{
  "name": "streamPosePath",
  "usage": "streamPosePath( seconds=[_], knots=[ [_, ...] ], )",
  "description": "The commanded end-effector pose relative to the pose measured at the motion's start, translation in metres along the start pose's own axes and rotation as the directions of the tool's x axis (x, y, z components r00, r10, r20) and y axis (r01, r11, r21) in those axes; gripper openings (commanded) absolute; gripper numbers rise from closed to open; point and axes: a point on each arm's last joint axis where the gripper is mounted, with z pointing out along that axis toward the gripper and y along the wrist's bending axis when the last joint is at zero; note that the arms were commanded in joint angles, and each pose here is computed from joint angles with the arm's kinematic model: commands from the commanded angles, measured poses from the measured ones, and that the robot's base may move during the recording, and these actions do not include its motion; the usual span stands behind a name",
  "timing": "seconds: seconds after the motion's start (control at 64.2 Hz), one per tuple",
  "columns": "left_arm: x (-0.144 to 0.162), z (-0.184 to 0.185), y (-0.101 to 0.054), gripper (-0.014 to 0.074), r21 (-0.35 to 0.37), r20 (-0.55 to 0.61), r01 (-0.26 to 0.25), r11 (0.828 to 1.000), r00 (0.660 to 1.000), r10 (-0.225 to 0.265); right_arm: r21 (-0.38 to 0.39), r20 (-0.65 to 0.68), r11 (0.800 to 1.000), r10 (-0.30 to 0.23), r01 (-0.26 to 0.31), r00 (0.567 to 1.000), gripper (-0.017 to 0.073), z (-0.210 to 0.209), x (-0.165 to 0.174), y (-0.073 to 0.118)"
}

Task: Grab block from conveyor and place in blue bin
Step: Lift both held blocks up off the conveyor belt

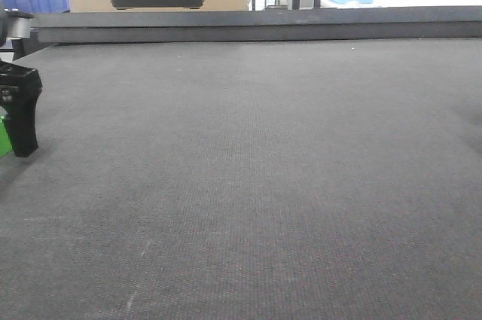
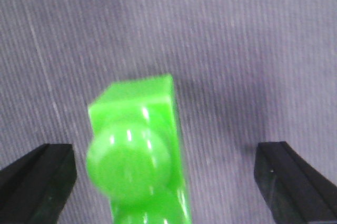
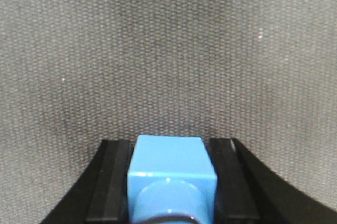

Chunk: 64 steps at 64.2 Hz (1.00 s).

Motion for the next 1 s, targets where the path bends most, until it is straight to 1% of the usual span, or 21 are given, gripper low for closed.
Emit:
streamPosePath(
  seconds=[0.0, 0.14, 0.187, 0.234, 0.28, 0.296, 0.327, 0.343, 0.358, 0.374, 0.389, 0.436, 0.452, 0.467, 0.483, 0.654, 0.794, 0.856, 0.981],
  knots=[
    [-0.002, 0.001, 0.001, 0.0591, 0.01, 0.012, 0.026, 1.0, 1.0, -0.026, 0.009, -0.009, 1.0, -0.007, 0.007, 1.0, -0.0162, 0.0, 0.001, -0.003],
    [-0.002, 0.005, 0.002, 0.0575, 0.017, -0.001, 0.035, 0.999, 0.999, -0.035, 0.009, -0.009, 1.0, -0.007, 0.007, 1.0, -0.0162, 0.0, 0.001, -0.003],
    [-0.002, 0.005, 0.001, 0.0545, 0.026, 0.0, 0.041, 0.999, 0.999, -0.041, 0.009, -0.009, 1.0, -0.007, 0.007, 1.0, -0.0162, 0.0, 0.001, -0.003],
    [-0.003, 0.005, 0.001, 0.0488, 0.031, 0.0, 0.044, 0.999, 0.999, -0.044, 0.009, -0.009, 1.0, -0.007, 0.007, 1.0, -0.0162, 0.0, 0.001, -0.003],
    [-0.004, 0.004, 0.001, 0.0392, 0.035, 0.003, 0.047, 0.998, 0.999, -0.047, 0.01, -0.007, 1.0, -0.007, 0.007, 1.0, -0.0162, 0.0, 0.001, -0.003],
    [-0.004, 0.003, 0.001, 0.0343, 0.036, 0.006, 0.048, 0.998, 0.999, -0.049, 0.01, -0.007, 1.0, -0.007, 0.007, 1.0, -0.0162, 0.0, 0.001, -0.003],
    [-0.005, 0.002, 0.001, 0.0273, 0.036, 0.01, 0.048, 0.998, 0.999, -0.049, 0.01, -0.007, 1.0, -0.007, 0.007, 1.0, -0.0162, 0.0, 0.001, -0.003],
    [-0.006, 0.002, 0.001, 0.0218, 0.036, 0.012, 0.048, 0.998, 0.999, -0.049, 0.01, -0.007, 1.0, -0.007, 0.007, 1.0, -0.0162, 0.0, 0.001, -0.003],
    [-0.006, 0.001, 0.001, 0.02, 0.036, 0.012, 0.048, 0.998, 0.999, -0.049, 0.01, -0.007, 1.0, -0.007, 0.007, 1.0, -0.0162, 0.0, 0.001, -0.003],
    [-0.006, 0.001, 0.001, 0.0162, 0.035, 0.015, 0.048, 0.998, 0.999, -0.049, 0.01, -0.007, 1.0, -0.007, 0.007, 1.0, -0.0162, 0.0, 0.001, -0.003],
    [-0.007, 0.0, 0.001, 0.0105, 0.035, 0.017, 0.049, 0.998, 0.999, -0.049, 0.01, -0.007, 1.0, -0.007, 0.007, 1.0, -0.0162, 0.0, 0.001, -0.003],
    [-0.008, -0.002, 0.002, -0.0008, 0.035, 0.019, 0.049, 0.998, 0.999, -0.049, 0.01, -0.005, 1.0, -0.007, 0.007, 1.0, -0.0162, 0.0, 0.001, -0.003],
    [-0.009, -0.003, 0.002, -0.0064, 0.036, 0.019, 0.05, 0.998, 0.999, -0.05, 0.01, -0.005, 1.0, -0.007, 0.007, 1.0, -0.0162, 0.0, 0.001, -0.003],
    [-0.009, -0.004, 0.002, -0.0101, 0.037, 0.016, 0.05, 0.998, 0.999, -0.05, 0.01, -0.003, 1.0, -0.007, 0.007, 1.0, -0.0162, -0.001, 0.001, -0.003],
    [-0.009, -0.005, 0.002, -0.0117, 0.037, 0.015, 0.05, 0.998, 0.999, -0.051, 0.01, -0.003, 1.0, -0.007, 0.007, 1.0, -0.0162, -0.001, 0.001, -0.003],
    [-0.01, -0.021, 0.0, -0.0111, 0.068, 0.021, 0.068, 0.995, 0.997, -0.069, 0.012, 0.025, 1.0, -0.011, 0.011, 1.0, -0.0162, -0.014, 0.002, -0.002],
    [-0.007, -0.047, -0.005, -0.0111, 0.111, 0.09, 0.083, 0.99, 0.992, -0.093, -0.002, 0.092, 1.0, -0.006, 0.006, 0.996, -0.0162, -0.039, 0.004, 0.003],
    [-0.004, -0.061, -0.009, -0.0111, 0.111, 0.131, 0.071, 0.991, 0.988, -0.085, 0.0, 0.126, 1.0, -0.018, 0.019, 0.992, -0.0162, -0.051, 0.006, 0.007],
    [0.003, -0.094, -0.021, -0.0111, 0.111, 0.224, 0.028, 0.993, 0.973, -0.053, -0.006, 0.209, 0.998, -0.064, 0.066, 0.976, -0.0162, -0.079, 0.011, 0.024]
  ],
)
